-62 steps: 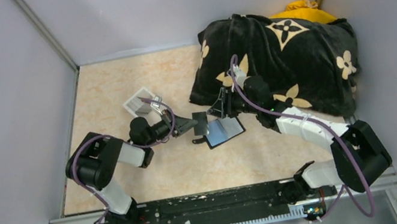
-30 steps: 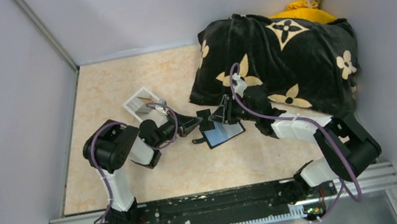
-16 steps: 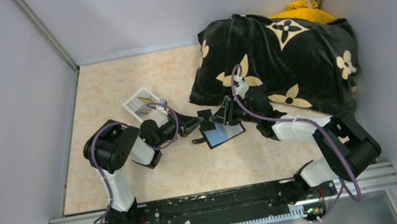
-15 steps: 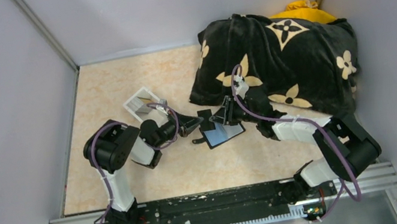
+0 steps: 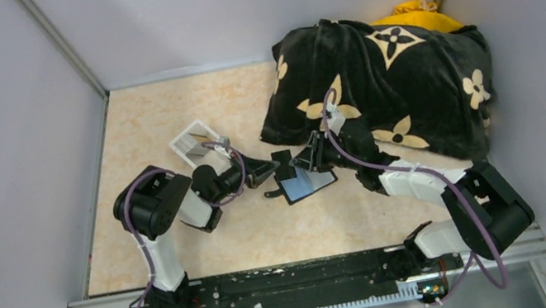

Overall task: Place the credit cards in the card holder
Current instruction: Pick up the credit card from the storage box.

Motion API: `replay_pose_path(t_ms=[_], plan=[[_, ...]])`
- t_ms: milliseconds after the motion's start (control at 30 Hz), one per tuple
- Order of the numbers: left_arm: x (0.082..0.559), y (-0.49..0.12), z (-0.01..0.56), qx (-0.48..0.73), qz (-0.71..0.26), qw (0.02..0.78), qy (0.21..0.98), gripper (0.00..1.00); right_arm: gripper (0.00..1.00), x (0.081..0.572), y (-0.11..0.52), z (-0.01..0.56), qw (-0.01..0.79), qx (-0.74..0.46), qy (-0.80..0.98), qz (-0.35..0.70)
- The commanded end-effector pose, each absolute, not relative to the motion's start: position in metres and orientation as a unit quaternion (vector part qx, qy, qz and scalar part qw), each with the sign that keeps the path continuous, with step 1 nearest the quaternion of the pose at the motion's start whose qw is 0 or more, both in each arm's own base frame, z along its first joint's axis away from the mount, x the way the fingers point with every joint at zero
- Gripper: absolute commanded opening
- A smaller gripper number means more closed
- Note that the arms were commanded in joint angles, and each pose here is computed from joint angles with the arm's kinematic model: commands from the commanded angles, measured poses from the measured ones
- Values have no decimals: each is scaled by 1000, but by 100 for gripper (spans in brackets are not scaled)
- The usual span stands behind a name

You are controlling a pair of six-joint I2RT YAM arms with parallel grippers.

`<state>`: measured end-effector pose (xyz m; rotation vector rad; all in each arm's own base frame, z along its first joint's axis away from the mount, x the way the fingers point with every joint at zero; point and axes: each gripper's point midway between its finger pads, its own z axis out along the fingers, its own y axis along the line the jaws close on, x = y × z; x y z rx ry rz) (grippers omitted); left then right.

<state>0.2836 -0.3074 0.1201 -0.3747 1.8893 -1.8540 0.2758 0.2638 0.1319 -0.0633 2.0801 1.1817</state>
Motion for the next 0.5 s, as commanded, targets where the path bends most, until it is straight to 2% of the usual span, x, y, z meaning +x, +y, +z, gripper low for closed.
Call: replay_pose_path(t_ms=[0,467], plan=[[273,-303,184,-60,-733,314,600,0,33,278,260,146,392,-33,798,458],[268,-307,190,-41,-742,305,596,0,33,283,270,133,372,-27,796,477]])
